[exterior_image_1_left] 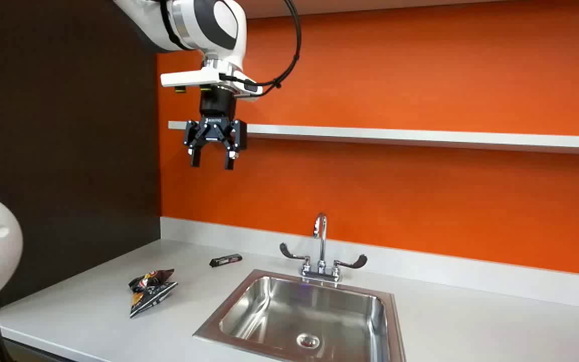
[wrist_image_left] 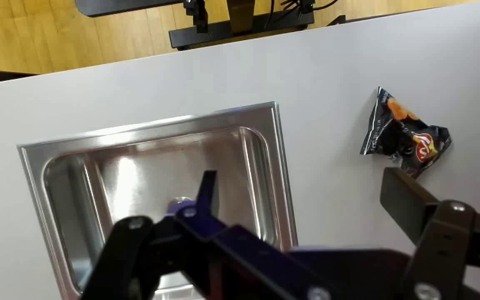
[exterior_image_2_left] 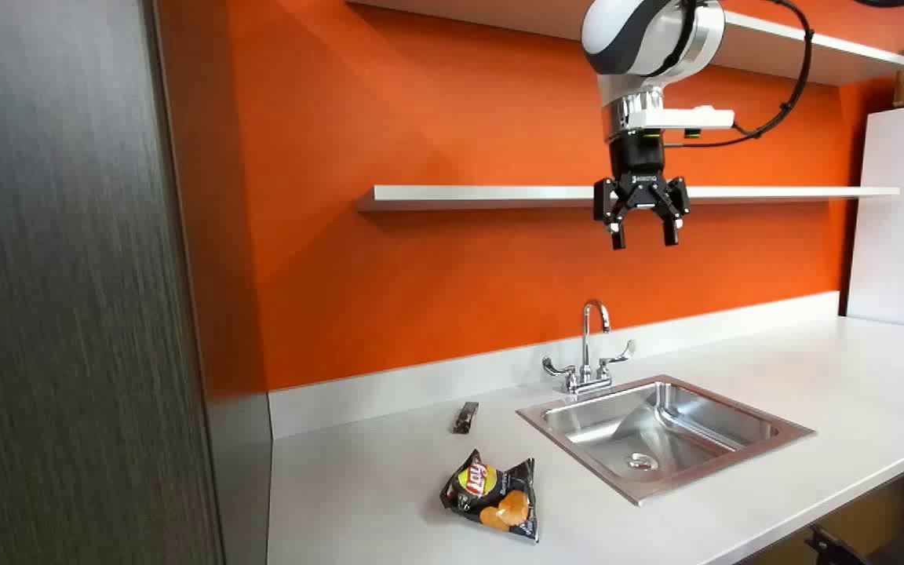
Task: Pick the lays up and place them on the left side of the bottom shelf
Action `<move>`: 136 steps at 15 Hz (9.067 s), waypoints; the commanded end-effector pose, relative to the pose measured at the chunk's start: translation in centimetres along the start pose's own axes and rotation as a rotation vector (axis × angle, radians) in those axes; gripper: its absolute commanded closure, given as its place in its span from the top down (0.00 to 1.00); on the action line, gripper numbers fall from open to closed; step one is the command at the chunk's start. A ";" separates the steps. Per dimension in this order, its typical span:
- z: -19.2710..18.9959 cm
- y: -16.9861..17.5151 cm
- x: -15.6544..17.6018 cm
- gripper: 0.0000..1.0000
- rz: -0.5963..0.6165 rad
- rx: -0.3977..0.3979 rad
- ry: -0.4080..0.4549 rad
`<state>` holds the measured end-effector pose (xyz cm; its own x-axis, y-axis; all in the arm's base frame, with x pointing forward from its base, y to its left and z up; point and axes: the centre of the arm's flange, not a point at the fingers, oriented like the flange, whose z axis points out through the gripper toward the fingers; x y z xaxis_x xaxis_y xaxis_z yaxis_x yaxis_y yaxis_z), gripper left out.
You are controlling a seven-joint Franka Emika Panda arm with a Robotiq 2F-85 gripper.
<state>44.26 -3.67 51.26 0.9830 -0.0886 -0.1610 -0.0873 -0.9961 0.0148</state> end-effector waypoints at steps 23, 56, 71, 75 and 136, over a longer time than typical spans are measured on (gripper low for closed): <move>18.2 -20.5 -1.9 1.00 -0.396 0.022 -0.062; 29.7 -23.4 7.8 1.00 -0.610 0.080 0.050; 32.1 -22.8 8.1 1.00 -0.648 0.070 0.059; 32.6 -22.8 8.0 1.00 -0.659 0.059 0.053; -2.0 -15.6 -1.2 0.00 -0.180 0.052 0.332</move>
<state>45.00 12.40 49.86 0.9837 0.1225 0.1318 0.1276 -0.9914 -0.0306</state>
